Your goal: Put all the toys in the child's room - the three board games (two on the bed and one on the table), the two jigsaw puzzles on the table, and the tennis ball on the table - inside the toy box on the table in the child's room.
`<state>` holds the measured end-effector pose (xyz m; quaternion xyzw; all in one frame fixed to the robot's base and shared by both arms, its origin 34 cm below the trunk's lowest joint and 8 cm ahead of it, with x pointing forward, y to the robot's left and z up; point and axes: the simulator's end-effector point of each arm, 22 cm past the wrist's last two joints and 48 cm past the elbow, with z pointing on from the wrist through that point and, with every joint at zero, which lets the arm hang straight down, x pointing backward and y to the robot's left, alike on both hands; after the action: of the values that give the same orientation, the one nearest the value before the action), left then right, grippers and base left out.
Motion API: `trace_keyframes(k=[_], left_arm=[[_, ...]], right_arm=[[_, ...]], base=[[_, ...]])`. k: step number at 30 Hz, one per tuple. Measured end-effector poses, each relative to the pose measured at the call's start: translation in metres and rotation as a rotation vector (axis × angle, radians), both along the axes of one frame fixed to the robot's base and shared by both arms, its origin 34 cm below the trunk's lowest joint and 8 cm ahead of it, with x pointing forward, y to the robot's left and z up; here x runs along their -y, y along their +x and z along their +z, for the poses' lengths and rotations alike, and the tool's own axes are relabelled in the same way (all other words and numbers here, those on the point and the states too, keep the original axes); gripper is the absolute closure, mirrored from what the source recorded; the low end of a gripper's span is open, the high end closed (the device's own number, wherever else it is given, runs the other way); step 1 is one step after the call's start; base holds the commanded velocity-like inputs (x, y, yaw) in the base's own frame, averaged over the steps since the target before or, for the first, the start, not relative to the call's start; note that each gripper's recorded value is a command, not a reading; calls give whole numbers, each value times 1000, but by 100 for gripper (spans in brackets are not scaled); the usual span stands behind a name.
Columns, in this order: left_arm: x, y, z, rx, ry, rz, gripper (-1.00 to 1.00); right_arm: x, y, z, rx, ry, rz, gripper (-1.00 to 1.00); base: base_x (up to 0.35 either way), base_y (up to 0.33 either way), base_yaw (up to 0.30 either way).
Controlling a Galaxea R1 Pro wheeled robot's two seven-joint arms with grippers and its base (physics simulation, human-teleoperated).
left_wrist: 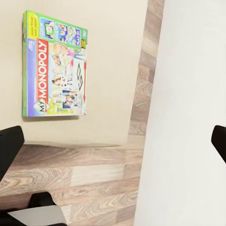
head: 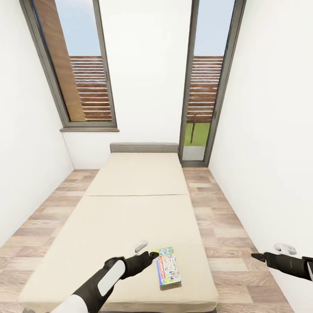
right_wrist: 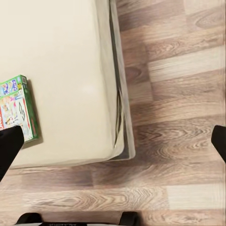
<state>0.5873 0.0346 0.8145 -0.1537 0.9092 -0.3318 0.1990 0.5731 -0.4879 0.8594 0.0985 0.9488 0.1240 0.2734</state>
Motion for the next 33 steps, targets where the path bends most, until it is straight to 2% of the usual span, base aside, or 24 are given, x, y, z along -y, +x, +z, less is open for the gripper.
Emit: trace_keyframes(k=[1,2,8,14,16,17,18,20,27,33], left_arm=[[-4,2,0,1,5,3,-100],[-18,6,-5,-3,21,12,-100],[-46,12,-9,5,31,27,-100],[-52,20,-7,24,33,59,-100],[-57,34,3,29,22,69,-100],[-57,37,6,26,20,63,-100],[-68,37,-2,-57,36,44,-100],[-71,40,-1,-70,40,44,-100],[-79,42,-5,-68,59,54,-100],[-84,41,-9,-59,79,63,-100]], right_arm=[[0,0,0,1,-1,0,-100],[1,0,2,3,-4,1,-100],[1,0,3,6,-7,2,-100],[1,1,2,3,-8,6,-100],[1,1,2,3,-8,7,-100],[1,1,2,3,-8,6,-100],[0,1,2,2,-8,8,-100],[0,1,2,2,-8,8,-100],[0,1,2,2,-8,8,-100],[0,0,3,3,-8,8,-100]], base=[[80,-326,0],[98,-324,0],[207,-257,0],[136,-66,0],[12,-6,0],[2,-1,0],[2,-1,0],[1,0,0],[13,0,0],[232,0,0]])
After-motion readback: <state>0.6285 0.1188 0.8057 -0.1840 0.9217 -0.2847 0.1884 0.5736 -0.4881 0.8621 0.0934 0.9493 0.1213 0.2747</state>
